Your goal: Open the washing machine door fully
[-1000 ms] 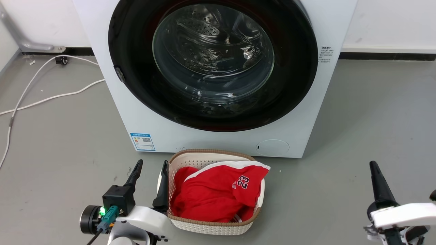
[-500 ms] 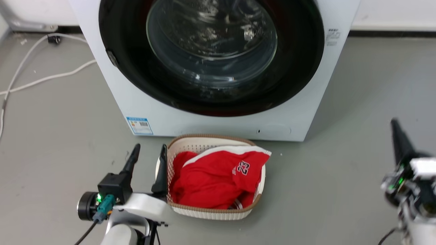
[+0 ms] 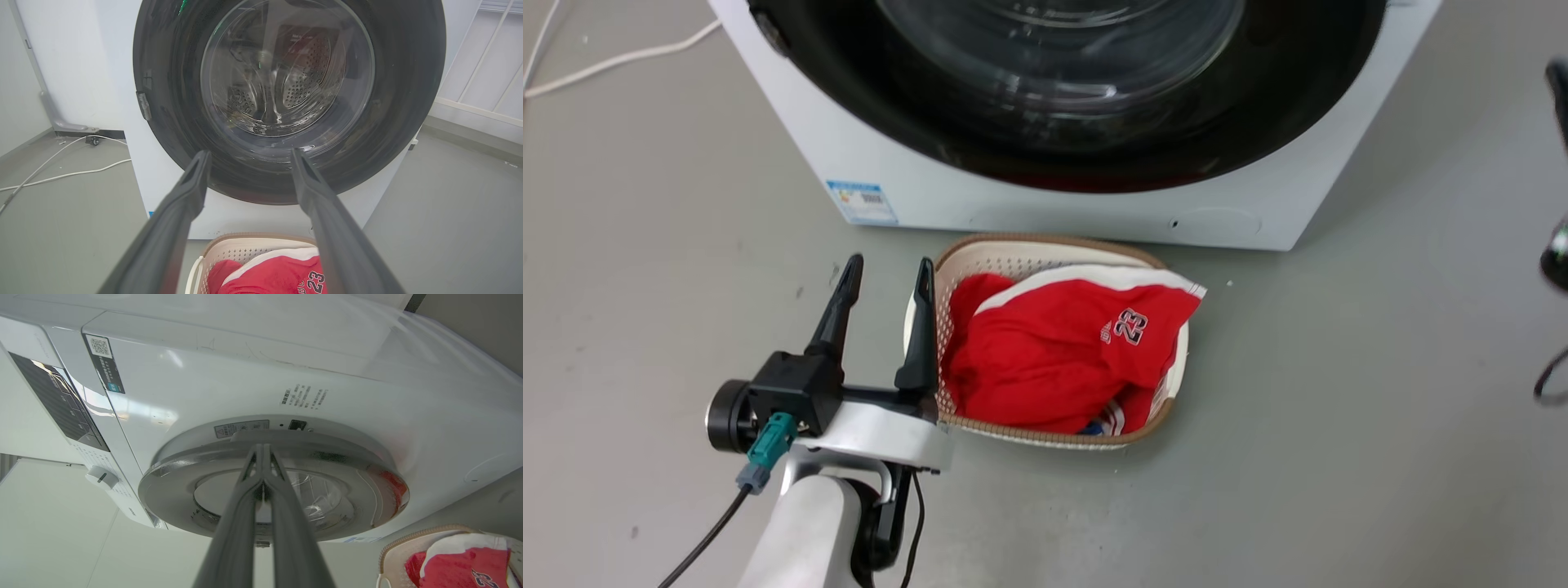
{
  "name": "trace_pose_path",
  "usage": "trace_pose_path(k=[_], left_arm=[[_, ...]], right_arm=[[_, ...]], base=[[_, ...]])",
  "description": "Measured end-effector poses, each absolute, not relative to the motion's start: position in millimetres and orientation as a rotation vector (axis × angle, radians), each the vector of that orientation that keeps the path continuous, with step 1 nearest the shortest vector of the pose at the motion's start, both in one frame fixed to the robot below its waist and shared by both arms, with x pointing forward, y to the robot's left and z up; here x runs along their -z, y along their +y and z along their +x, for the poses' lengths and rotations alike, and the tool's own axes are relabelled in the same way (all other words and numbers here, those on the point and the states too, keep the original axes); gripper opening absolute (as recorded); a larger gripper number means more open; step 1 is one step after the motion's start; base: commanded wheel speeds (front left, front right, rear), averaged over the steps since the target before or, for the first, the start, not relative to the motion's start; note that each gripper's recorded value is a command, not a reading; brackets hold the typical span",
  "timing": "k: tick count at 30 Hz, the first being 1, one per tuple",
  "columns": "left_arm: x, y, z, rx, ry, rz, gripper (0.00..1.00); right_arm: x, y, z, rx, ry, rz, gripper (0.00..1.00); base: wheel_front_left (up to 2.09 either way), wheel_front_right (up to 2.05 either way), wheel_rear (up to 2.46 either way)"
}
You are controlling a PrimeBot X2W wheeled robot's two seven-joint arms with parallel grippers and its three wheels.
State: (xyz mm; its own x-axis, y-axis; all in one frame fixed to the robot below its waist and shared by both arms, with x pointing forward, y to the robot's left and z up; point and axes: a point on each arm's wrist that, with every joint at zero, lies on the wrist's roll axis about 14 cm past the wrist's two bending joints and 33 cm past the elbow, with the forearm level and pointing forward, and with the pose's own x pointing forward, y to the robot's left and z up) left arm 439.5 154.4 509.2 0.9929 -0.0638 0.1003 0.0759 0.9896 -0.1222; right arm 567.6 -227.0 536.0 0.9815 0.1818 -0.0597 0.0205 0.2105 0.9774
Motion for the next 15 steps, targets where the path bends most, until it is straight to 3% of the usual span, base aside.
trace_pose_path(k=[15], left_arm=[[-492.9, 159.6, 460.3, 0.060, -0.078, -0.105, 1.00]], right_arm=[[-547.8, -172.6, 649.7, -0.251, 0.416, 1.173, 0.00]], base=[[0.00, 0.00, 0.00]])
